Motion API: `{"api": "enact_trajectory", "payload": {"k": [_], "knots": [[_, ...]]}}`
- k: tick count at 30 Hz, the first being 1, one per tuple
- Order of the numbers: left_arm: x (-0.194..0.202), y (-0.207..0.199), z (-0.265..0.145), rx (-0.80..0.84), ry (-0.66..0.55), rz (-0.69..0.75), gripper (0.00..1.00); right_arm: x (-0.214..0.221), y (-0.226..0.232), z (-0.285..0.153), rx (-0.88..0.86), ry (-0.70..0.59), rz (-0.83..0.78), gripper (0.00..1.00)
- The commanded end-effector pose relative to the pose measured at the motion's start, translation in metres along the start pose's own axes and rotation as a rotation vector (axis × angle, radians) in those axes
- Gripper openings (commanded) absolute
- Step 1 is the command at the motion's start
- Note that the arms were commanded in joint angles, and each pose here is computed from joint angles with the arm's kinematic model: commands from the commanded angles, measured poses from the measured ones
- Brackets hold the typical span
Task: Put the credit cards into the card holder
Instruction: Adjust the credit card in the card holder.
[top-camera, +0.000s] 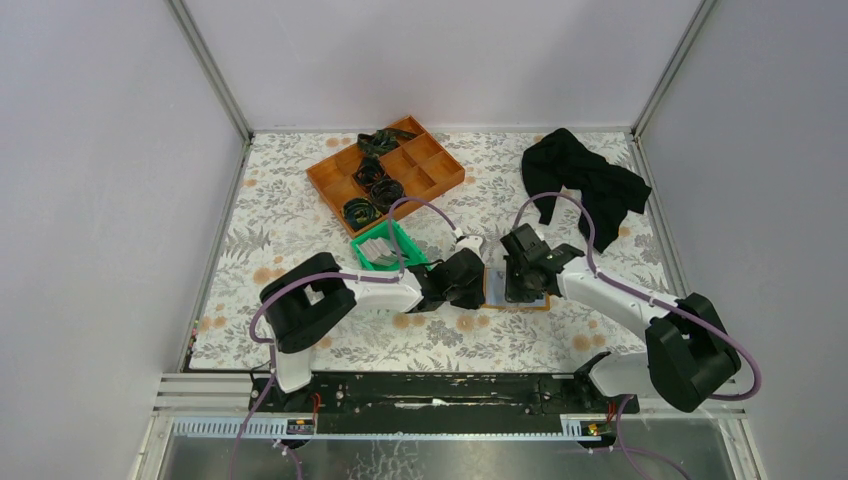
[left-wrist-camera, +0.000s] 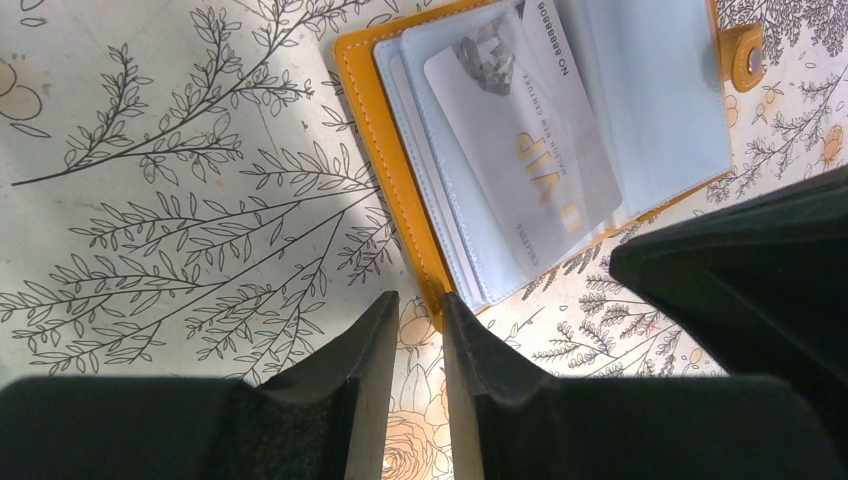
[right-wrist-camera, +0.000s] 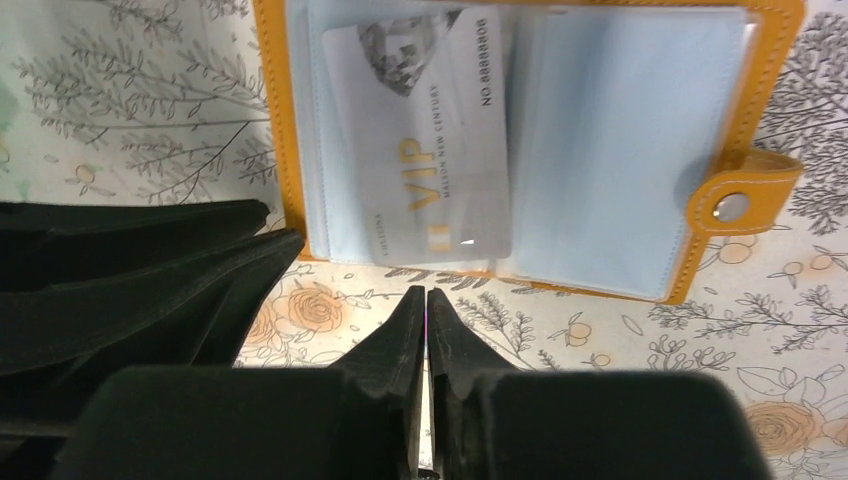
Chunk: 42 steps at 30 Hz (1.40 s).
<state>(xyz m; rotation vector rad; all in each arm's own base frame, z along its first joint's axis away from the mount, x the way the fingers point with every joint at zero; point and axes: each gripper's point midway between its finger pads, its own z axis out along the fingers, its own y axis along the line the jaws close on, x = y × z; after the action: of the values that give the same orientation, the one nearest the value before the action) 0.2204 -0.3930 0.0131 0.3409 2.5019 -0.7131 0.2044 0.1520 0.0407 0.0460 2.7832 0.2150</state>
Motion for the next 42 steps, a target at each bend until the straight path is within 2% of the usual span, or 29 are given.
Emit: {"api": "enact_trajectory", "payload": {"k": [1,7,17,42], "knots": [[0.095,0.065,-0.002,-0.192,0.294,0.035,0.31,-0.027,-0.011,-0.009,0.047,-0.091,0.068,0.11],[0.096,0.067,-0.004,-0.194,0.294,0.035,0.31,-0.038,-0.027,-0.001,0.06,-0.096,0.109,0.11],[0.097,0.067,-0.005,-0.193,0.297,0.032,0.31,-0.027,-0.034,0.025,0.069,-0.026,0.135,0.0],[0.099,0.067,-0.004,-0.195,0.303,0.031,0.31,-0.016,-0.048,0.03,0.098,-0.008,0.151,0.0]]}}
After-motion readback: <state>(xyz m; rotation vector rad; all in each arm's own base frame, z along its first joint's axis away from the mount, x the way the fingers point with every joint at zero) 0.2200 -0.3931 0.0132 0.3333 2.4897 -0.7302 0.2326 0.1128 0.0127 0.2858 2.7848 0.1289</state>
